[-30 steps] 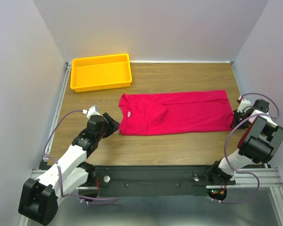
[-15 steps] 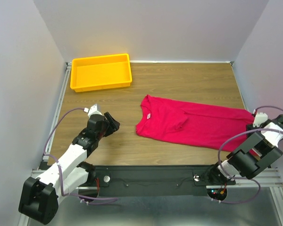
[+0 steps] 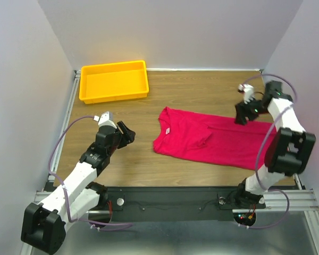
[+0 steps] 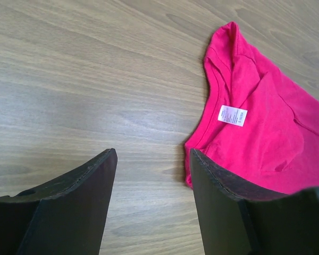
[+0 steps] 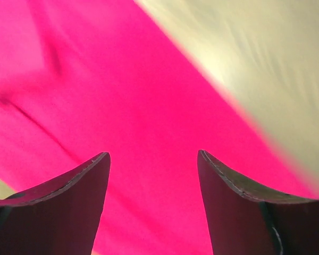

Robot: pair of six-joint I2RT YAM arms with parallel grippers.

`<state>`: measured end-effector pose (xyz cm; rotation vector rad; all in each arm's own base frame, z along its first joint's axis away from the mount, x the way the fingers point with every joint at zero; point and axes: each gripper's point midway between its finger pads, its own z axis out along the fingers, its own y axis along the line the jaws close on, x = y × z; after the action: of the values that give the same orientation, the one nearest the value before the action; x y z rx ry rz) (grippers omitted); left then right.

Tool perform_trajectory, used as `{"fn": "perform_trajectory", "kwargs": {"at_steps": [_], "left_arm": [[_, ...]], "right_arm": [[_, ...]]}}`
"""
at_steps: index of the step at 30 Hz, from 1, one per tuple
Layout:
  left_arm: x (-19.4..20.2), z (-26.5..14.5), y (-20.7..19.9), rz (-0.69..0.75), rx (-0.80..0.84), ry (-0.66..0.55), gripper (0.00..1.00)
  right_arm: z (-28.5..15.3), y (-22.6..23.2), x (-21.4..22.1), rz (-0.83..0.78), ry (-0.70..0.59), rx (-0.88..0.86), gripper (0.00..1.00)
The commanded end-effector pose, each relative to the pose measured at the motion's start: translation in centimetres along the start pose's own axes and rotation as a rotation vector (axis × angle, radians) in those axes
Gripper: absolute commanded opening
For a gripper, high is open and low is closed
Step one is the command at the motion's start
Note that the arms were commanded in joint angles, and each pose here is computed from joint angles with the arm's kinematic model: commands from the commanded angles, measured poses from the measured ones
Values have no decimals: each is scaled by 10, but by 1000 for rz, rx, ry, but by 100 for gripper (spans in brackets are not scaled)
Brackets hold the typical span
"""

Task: Fold and stack the t-shirts
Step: Fold the tshirt

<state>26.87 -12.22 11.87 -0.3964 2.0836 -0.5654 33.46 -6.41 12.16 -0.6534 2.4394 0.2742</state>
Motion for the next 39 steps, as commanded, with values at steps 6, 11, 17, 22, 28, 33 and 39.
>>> {"fn": "perform_trajectory", "kwargs": {"at_steps": [6,11,17,22,28,33,39], "left_arm": [[-29,-9,-23,6,80,-86,68],[-31,-14,-24,-5,84,-92,68],[-32,-18,-21,2,75,-92,68],[-27,-18,-21,-15,79,-78,68],[-27,-21,-21,-20,87,-84,68],[-27,-21,-21,-22,88,-85,68],[-27,-21,-21,-22,89,-86,68]], "right_arm": [[109,124,-154,-301,-143,-486,73],[169,145,-190,-359,-122,-520,73],[201,185,-202,-447,-109,-569,73],[220,197,-214,-436,-111,-568,72],[239,214,-200,-422,-66,-601,70],[247,229,-182,-430,-21,-630,67],[253,247,-158,-465,41,-646,64]]}}
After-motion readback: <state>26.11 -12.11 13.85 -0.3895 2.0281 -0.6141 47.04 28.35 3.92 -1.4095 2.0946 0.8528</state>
